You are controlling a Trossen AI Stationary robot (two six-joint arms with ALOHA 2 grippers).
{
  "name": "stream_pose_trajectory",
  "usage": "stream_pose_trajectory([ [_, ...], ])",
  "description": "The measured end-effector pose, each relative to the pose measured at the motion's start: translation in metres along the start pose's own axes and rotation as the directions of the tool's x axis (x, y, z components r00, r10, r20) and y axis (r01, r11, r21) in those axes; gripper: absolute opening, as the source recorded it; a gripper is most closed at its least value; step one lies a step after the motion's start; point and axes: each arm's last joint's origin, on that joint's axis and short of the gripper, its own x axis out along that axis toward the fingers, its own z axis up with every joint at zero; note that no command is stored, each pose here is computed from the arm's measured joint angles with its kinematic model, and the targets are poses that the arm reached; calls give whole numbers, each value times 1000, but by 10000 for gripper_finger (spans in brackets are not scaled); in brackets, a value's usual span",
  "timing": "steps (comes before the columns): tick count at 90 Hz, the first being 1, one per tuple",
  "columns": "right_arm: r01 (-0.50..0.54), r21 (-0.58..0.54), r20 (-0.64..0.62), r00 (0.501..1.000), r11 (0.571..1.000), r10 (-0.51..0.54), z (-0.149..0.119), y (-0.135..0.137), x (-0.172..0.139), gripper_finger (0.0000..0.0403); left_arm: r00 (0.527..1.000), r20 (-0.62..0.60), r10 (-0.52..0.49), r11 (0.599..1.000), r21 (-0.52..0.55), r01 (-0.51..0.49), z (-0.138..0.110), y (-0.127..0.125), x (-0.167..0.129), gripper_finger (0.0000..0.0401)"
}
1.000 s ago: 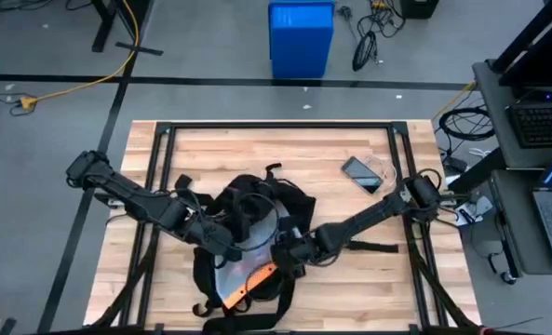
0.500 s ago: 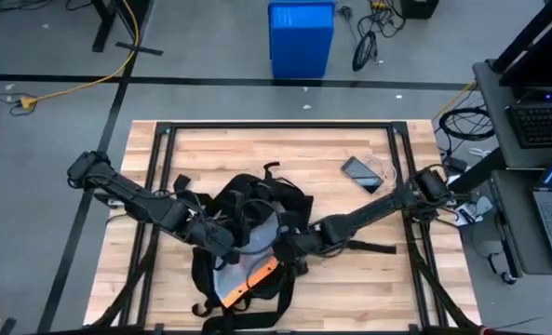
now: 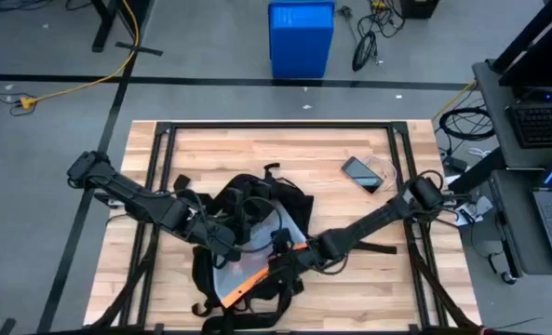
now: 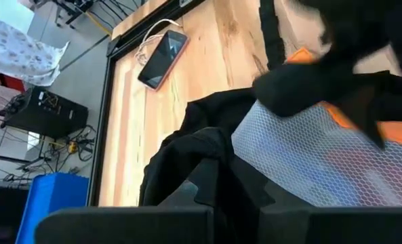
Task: Unpack backpack
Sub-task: Put the zip bag into the black backpack
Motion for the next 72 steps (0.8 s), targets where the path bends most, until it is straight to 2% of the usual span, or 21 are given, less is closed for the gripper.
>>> stream_pose_trajectory([
  [9,15,27,-3,1000,1000,-15,-3,-10,12,214,1000,0,0,1000,0,0,0,0,0,4],
  [17,-14,53,-12,1000,999,15,-5,-16,17,215,1000,1,-1,1000,0,1,0,0,0,4],
  [26,-22,29,-54,998,999,24,-13,-15,25,215,1000,3,-16,1000,0,16,0,-1,0,4],
  [41,99,-2,-77,992,995,-99,-21,-22,42,203,1000,3,-20,1000,-1,20,0,0,0,4],
  [53,166,-1,-84,983,986,-165,-24,-35,48,141,1000,1,-21,1000,1,21,0,0,0,4],
  [66,174,-46,-64,982,984,-177,-22,-44,48,27,1000,7,-20,1000,-4,20,0,0,0,4],
  [72,182,-87,-50,981,980,-186,-19,-45,47,12,1000,11,-19,1000,-6,19,1,0,0,4],
])
